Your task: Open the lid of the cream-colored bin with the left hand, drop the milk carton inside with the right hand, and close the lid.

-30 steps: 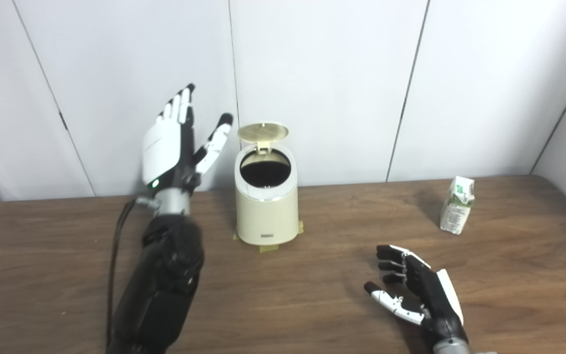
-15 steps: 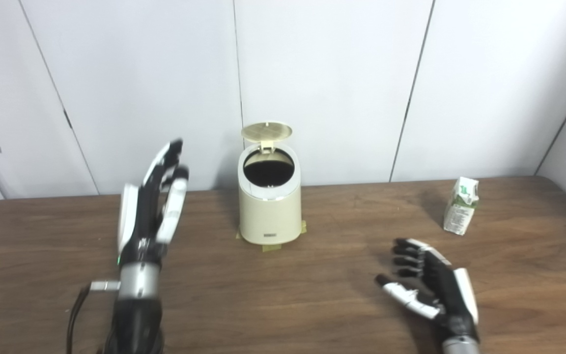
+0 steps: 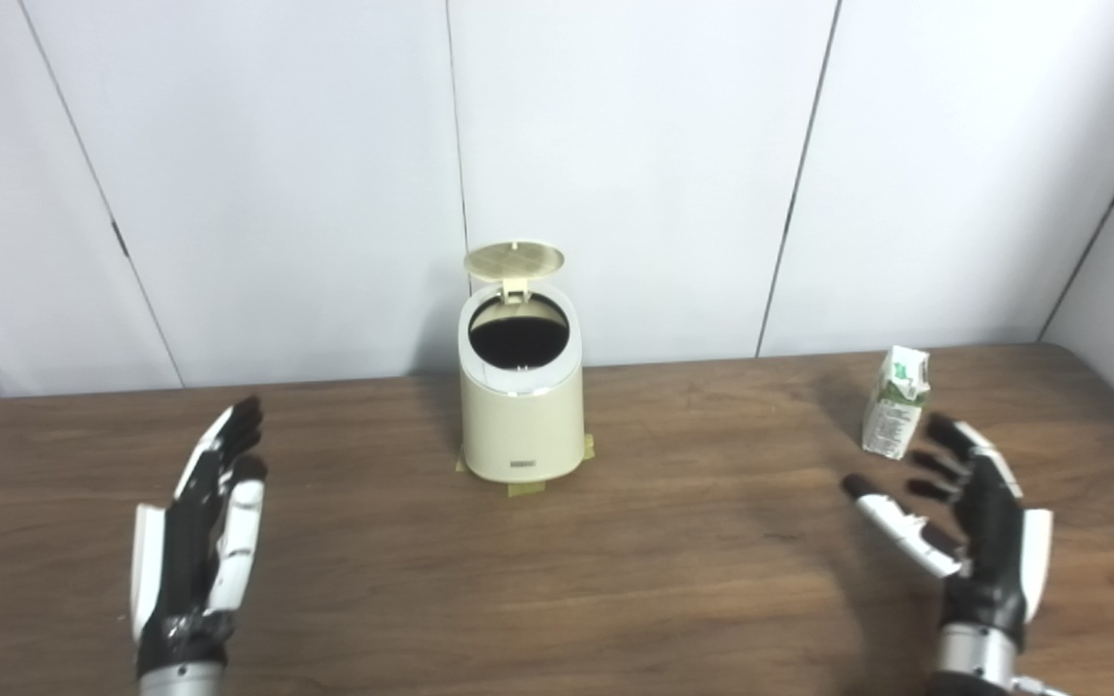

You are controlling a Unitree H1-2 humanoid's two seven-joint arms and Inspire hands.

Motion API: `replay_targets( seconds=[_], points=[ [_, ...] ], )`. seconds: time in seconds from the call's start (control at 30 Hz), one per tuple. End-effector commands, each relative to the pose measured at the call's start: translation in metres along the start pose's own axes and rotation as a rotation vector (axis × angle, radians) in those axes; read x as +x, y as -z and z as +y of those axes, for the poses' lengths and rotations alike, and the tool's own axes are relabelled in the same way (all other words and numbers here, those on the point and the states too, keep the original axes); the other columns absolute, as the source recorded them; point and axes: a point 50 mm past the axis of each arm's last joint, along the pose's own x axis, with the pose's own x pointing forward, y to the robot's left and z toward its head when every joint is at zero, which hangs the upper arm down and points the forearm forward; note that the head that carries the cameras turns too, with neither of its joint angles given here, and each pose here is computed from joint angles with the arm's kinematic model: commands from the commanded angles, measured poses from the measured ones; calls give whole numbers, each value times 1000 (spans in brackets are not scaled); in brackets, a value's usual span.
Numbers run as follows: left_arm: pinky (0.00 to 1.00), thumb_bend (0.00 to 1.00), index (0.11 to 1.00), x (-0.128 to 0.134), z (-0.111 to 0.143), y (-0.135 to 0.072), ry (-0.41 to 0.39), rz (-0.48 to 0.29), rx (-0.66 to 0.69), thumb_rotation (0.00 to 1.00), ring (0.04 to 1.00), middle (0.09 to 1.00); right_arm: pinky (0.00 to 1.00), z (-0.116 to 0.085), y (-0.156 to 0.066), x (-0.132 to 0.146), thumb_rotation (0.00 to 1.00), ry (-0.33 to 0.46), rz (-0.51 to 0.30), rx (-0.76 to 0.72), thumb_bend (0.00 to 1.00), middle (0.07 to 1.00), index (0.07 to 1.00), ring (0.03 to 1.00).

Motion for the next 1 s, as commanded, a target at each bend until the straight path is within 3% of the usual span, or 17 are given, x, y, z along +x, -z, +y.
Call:
replay_targets(
  seconds=[0.0, 0.1, 0.27, 0.3, 0.4, 0.6, 0.77, 0.97],
  points=[
    [741, 327, 871, 6, 2, -7, -1, -66, -14, 852, 841, 867, 696, 3, -26, 17, 207, 35, -72, 58, 747, 868, 874, 802],
    [753, 333, 868, 2, 3, -4, 0, -54, 8, 868, 836, 859, 752, -4, -34, 28, 237, 52, -45, 58, 733, 924, 952, 849],
    [764, 319, 861, 0, 2, -4, -1, -42, 20, 887, 839, 854, 788, -14, -45, 46, 323, 42, -9, -12, 796, 935, 972, 863],
    [765, 319, 861, 0, 2, -4, -1, -42, 21, 887, 840, 854, 877, -15, -46, 48, 300, 33, -8, -4, 803, 974, 989, 938],
    [768, 319, 864, 1, 3, -3, 0, -44, 18, 888, 842, 856, 939, -16, -49, 53, 300, 12, 6, -13, 813, 997, 999, 991],
    [759, 317, 871, 2, 7, -1, 12, -50, 20, 837, 839, 862, 773, -15, -45, 72, 347, -64, 0, -93, 846, 937, 972, 885],
    [747, 308, 866, -3, 9, 5, 14, -39, 23, 765, 834, 861, 797, -17, -37, 95, 326, -138, 4, -155, 885, 899, 943, 874],
    [757, 306, 856, -4, 12, 7, 11, -34, 20, 729, 836, 857, 827, -18, -26, 124, 266, -248, 20, -106, 895, 909, 941, 894]
  ],
)
